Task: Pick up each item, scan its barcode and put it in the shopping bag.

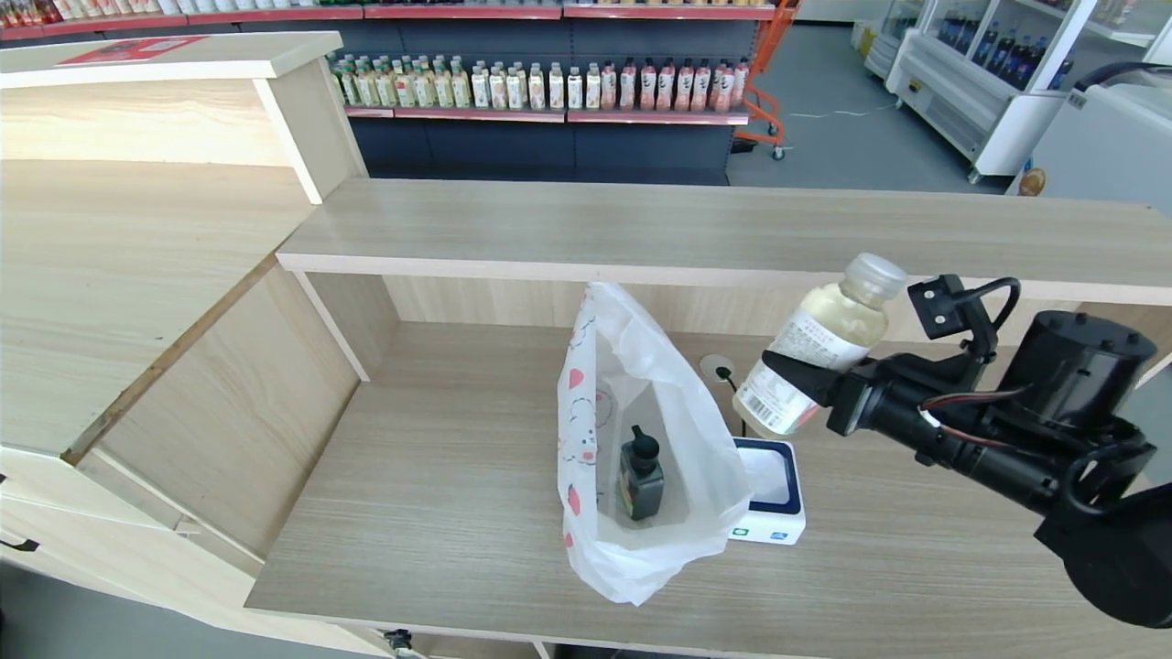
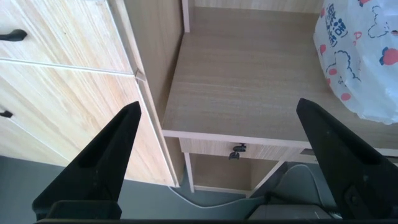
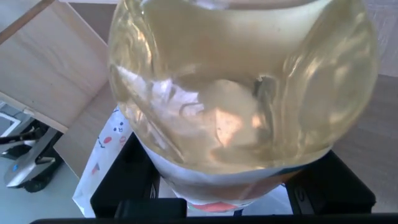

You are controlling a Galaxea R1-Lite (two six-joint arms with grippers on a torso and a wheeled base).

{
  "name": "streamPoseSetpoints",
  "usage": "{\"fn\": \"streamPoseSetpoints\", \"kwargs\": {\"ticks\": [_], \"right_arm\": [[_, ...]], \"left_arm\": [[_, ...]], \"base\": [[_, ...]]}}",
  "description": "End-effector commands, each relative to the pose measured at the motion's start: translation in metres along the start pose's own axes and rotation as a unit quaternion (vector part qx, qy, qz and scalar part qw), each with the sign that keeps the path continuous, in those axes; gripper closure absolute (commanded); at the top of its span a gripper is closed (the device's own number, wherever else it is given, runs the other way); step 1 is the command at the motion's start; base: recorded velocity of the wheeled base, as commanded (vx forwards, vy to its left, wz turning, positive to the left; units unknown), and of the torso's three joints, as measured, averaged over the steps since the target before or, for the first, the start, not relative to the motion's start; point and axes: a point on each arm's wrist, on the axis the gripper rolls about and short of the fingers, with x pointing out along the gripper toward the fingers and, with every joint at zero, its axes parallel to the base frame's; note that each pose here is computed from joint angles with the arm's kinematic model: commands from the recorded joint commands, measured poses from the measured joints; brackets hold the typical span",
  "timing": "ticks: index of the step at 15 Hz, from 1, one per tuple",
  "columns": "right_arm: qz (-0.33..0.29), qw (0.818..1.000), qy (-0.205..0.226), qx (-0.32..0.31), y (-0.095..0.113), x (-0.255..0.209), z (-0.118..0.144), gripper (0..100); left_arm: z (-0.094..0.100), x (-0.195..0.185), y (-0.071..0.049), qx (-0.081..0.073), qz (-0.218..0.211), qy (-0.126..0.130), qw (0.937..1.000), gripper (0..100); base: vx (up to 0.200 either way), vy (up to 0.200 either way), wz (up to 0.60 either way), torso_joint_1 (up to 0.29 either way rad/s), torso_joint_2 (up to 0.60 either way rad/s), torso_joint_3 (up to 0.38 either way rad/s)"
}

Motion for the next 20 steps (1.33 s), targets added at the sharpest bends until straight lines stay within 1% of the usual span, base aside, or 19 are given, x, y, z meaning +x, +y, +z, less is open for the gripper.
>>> {"fn": "streamPoseSetpoints", "kwargs": {"ticks": [1,2,3,5,6,9,11,13,17,20], "right_arm": [[0.009,0.999,0.034,0.010,-0.009,0.040,-0.031,100],[0.020,0.999,0.041,0.012,-0.007,0.053,-0.040,100],[0.029,0.999,0.040,0.010,-0.005,0.065,-0.045,100],[0.042,0.999,0.035,-0.004,-0.001,0.080,-0.050,100],[0.055,0.998,0.030,-0.021,0.001,0.099,-0.057,100],[0.070,0.997,0.014,-0.028,0.003,0.127,-0.066,100],[0.073,0.997,0.013,-0.028,0.003,0.135,-0.070,100],[0.074,0.997,0.021,-0.031,0.001,0.142,-0.082,100],[0.071,0.993,0.014,-0.092,-0.009,0.159,-0.100,100],[0.071,0.992,0.011,-0.103,-0.012,0.168,-0.110,100]], "left_arm": [[0.000,0.000,0.000,0.000,0.000,0.000,1.0000,0],[0.000,0.000,0.000,0.000,0.000,0.000,1.0000,0],[0.000,0.000,0.000,0.000,-0.001,0.000,1.0000,0],[0.000,0.000,0.000,0.000,0.000,0.000,1.0000,0],[0.000,0.000,0.000,0.000,0.000,0.000,1.0000,0],[0.000,0.000,0.000,0.000,0.000,0.000,1.0000,0],[0.000,0.000,0.000,0.000,0.000,0.000,1.0000,0],[0.000,0.000,0.000,0.000,0.000,0.000,1.0000,0],[0.000,0.000,0.000,0.000,0.000,0.000,1.0000,0],[0.000,0.000,0.000,0.000,0.000,0.000,1.0000,0]], "base": [[0.000,0.000,0.00,0.000,0.00,0.000],[0.000,0.000,0.00,0.000,0.00,0.000],[0.000,0.000,0.00,0.000,0.00,0.000],[0.000,0.000,0.00,0.000,0.00,0.000],[0.000,0.000,0.00,0.000,0.00,0.000],[0.000,0.000,0.00,0.000,0.00,0.000],[0.000,0.000,0.00,0.000,0.00,0.000],[0.000,0.000,0.00,0.000,0.00,0.000],[0.000,0.000,0.00,0.000,0.00,0.000],[0.000,0.000,0.00,0.000,0.00,0.000]]}}
